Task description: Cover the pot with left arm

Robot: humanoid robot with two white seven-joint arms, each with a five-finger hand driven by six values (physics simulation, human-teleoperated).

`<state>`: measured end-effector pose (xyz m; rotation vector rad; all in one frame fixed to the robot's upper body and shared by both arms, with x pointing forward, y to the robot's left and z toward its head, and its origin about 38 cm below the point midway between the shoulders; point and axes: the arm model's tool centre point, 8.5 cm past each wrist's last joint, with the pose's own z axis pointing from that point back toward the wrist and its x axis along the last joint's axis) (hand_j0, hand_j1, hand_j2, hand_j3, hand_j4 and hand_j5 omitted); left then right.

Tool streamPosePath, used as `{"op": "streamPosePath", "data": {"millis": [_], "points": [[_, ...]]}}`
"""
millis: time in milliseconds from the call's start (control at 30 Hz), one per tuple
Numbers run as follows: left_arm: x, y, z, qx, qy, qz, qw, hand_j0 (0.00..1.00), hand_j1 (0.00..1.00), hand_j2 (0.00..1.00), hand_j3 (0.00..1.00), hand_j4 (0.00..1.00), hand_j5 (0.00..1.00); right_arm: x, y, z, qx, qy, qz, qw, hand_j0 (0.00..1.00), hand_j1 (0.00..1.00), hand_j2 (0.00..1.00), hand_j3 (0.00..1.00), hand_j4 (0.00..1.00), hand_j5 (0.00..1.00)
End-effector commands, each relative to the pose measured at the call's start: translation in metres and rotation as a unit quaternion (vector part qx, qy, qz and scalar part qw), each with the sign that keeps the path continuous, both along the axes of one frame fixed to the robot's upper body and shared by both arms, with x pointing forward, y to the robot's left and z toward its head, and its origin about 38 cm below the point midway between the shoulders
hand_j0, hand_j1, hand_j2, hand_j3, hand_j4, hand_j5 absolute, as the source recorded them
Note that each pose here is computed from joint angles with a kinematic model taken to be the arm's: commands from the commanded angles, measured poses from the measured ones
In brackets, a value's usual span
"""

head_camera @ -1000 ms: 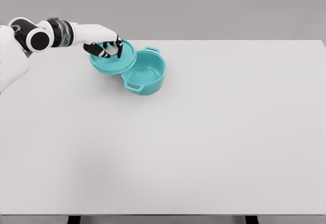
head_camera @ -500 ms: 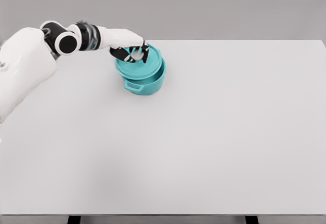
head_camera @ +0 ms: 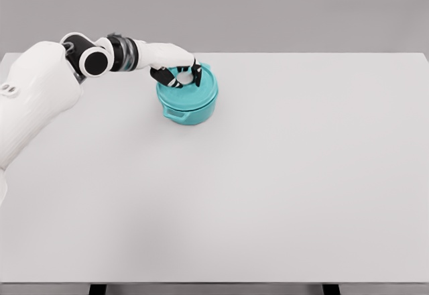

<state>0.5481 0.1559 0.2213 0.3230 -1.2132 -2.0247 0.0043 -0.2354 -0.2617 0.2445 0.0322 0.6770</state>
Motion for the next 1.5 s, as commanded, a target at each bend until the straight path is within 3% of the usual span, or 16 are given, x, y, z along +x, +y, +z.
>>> {"op": "streamPosePath", "data": {"millis": [0, 167, 433, 1200, 1367, 1467], "points": [[-0.0001, 0.0, -0.0003, 0.001, 0.001, 0.0, 1.0, 0.57, 0.57, 0.57, 0.57, 0.57, 0.57, 0.0, -0.0001, 0.0, 0.0, 0.0, 0.0, 1.0, 1.0, 1.0, 1.0, 1.0, 1.0, 1.0], [0.0001, 0.0004, -0.0005, 0.001, 0.001, 0.0, 1.0, 0.59, 0.59, 0.59, 0.59, 0.59, 0.59, 0.0, -0.0001, 0.0, 0.0, 0.0, 0.0, 1.0, 1.0, 1.0, 1.0, 1.0, 1.0, 1.0], [0.0001, 0.0004, -0.0005, 0.001, 0.001, 0.0, 1.0, 0.78, 0.78, 0.78, 0.78, 0.78, 0.78, 0.0, -0.0001, 0.0, 0.0, 0.0, 0.0, 1.0, 1.0, 1.0, 1.0, 1.0, 1.0, 1.0], [-0.0004, -0.0043, 0.0004, -0.001, 0.0, -0.004, 1.0, 0.9, 0.9, 0.9, 0.9, 0.9, 0.9, 0.0, -0.0001, 0.0, 0.0, 0.0, 0.0, 1.0, 1.0, 1.0, 1.0, 1.0, 1.0, 1.0], [-0.0006, -0.0038, 0.0005, 0.0, 0.0, -0.005, 1.0, 1.0, 1.0, 1.0, 1.0, 1.0, 1.0, 0.0, -0.0001, 0.0, 0.0, 0.0, 0.0, 1.0, 1.0, 1.0, 1.0, 1.0, 1.0, 1.0], [-0.0008, -0.0032, 0.0006, 0.0, 0.0, -0.007, 1.0, 1.0, 1.0, 1.0, 1.0, 1.0, 1.0, 0.0, -0.0001, 0.0, 0.0, 0.0, 0.0, 1.0, 1.0, 1.0, 1.0, 1.0, 1.0, 1.0]]}}
